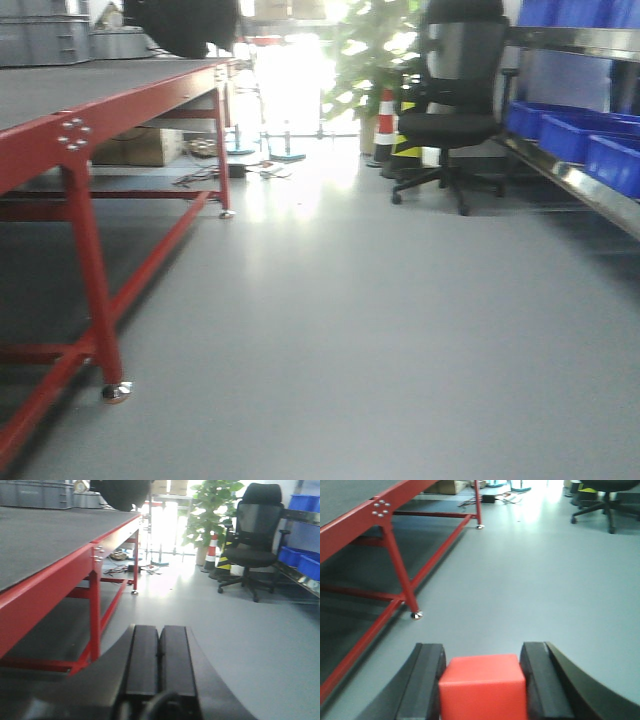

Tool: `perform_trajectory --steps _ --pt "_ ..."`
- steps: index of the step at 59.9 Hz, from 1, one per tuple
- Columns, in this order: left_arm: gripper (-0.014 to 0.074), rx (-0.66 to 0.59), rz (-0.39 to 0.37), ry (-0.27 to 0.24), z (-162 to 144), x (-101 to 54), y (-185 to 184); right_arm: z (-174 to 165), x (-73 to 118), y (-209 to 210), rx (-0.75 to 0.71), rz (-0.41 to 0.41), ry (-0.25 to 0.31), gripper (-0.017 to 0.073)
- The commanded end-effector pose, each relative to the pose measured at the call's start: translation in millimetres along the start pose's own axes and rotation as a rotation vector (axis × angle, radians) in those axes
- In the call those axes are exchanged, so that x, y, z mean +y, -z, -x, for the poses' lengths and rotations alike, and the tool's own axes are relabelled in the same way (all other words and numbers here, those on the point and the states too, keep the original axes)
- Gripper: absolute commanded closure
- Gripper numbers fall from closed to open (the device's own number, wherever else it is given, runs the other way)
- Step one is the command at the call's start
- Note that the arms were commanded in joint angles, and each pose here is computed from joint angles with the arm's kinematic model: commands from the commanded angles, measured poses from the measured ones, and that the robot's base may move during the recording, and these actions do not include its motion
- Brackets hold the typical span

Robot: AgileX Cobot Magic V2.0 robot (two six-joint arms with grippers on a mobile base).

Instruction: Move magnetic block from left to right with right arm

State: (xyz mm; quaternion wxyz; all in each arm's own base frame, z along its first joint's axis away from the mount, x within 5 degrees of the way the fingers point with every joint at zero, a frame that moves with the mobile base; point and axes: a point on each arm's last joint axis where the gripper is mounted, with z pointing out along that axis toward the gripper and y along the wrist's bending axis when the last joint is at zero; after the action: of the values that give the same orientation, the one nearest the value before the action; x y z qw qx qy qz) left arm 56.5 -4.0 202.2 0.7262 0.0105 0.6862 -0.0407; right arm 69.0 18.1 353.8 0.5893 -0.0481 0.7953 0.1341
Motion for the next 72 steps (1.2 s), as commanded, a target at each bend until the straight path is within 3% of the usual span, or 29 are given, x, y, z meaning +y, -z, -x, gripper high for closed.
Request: perform_trajectory --steps 1,72 --pt "0.071 -0.097 -0.007 0.007 6.1 -0.4 1.3 14.0 2.7 3.6 -0.097 0.021 0.022 0.0386" --pt "0.071 -0.096 -0.025 0.009 6.0 -1.4 1.3 13.9 2.7 3.1 -0.094 0.02 0.022 0.0386"
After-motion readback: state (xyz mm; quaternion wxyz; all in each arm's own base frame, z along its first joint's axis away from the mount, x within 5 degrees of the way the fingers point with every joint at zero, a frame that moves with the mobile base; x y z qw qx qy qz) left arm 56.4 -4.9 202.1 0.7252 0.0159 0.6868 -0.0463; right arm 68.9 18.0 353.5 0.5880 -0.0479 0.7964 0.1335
